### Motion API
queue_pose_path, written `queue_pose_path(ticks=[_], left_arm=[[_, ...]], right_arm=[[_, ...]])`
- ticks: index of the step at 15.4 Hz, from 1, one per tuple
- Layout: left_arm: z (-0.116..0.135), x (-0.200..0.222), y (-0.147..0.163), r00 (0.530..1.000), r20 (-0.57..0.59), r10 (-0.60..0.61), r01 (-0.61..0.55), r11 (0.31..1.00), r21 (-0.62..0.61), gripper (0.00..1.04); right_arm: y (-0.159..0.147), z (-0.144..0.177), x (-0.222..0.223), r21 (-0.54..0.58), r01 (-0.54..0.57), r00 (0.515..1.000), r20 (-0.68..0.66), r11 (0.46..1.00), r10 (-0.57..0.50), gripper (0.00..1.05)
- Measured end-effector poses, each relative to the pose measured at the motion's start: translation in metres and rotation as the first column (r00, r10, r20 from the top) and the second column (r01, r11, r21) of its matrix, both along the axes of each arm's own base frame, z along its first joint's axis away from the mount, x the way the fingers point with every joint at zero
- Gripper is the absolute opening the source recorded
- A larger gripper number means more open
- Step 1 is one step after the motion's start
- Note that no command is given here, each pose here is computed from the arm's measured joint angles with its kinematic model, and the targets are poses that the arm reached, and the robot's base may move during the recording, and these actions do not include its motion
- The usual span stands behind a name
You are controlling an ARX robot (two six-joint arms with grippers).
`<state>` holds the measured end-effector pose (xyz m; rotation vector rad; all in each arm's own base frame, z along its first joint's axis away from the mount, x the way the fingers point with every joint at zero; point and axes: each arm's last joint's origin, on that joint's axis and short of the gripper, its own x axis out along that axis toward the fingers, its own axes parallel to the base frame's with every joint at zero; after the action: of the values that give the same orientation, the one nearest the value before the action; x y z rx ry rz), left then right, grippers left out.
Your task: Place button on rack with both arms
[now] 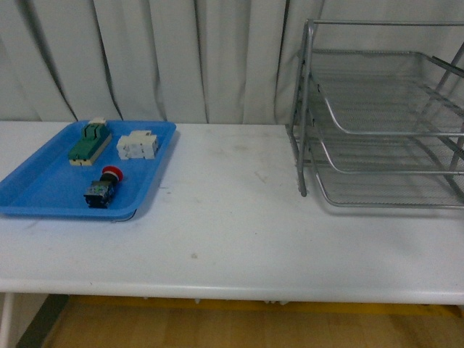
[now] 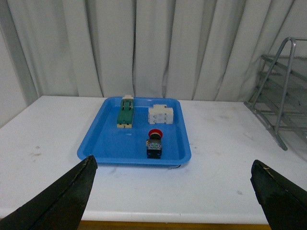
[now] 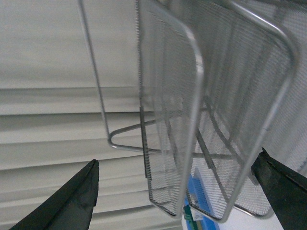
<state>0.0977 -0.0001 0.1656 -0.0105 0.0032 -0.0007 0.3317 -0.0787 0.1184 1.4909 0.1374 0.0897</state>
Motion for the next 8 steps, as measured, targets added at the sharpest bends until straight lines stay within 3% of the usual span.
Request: queue_pose_path(ticks=[3, 8], left_arm=[[0.0, 0.0, 0.0, 1.0, 0.0, 0.0, 0.0, 1.0, 0.0, 0.98], [0.0, 0.0, 0.0, 1.0, 0.0, 0.0, 0.0, 1.0, 0.0, 0.98]], right_arm=[[0.022, -0.026, 0.002, 0.136, -0.049, 0.994, -0.094, 0.99, 0.062, 0.98], [0.035, -0.054, 0.006, 0.155, -0.085, 0.979, -0.171, 0.984, 0.112, 0.98]])
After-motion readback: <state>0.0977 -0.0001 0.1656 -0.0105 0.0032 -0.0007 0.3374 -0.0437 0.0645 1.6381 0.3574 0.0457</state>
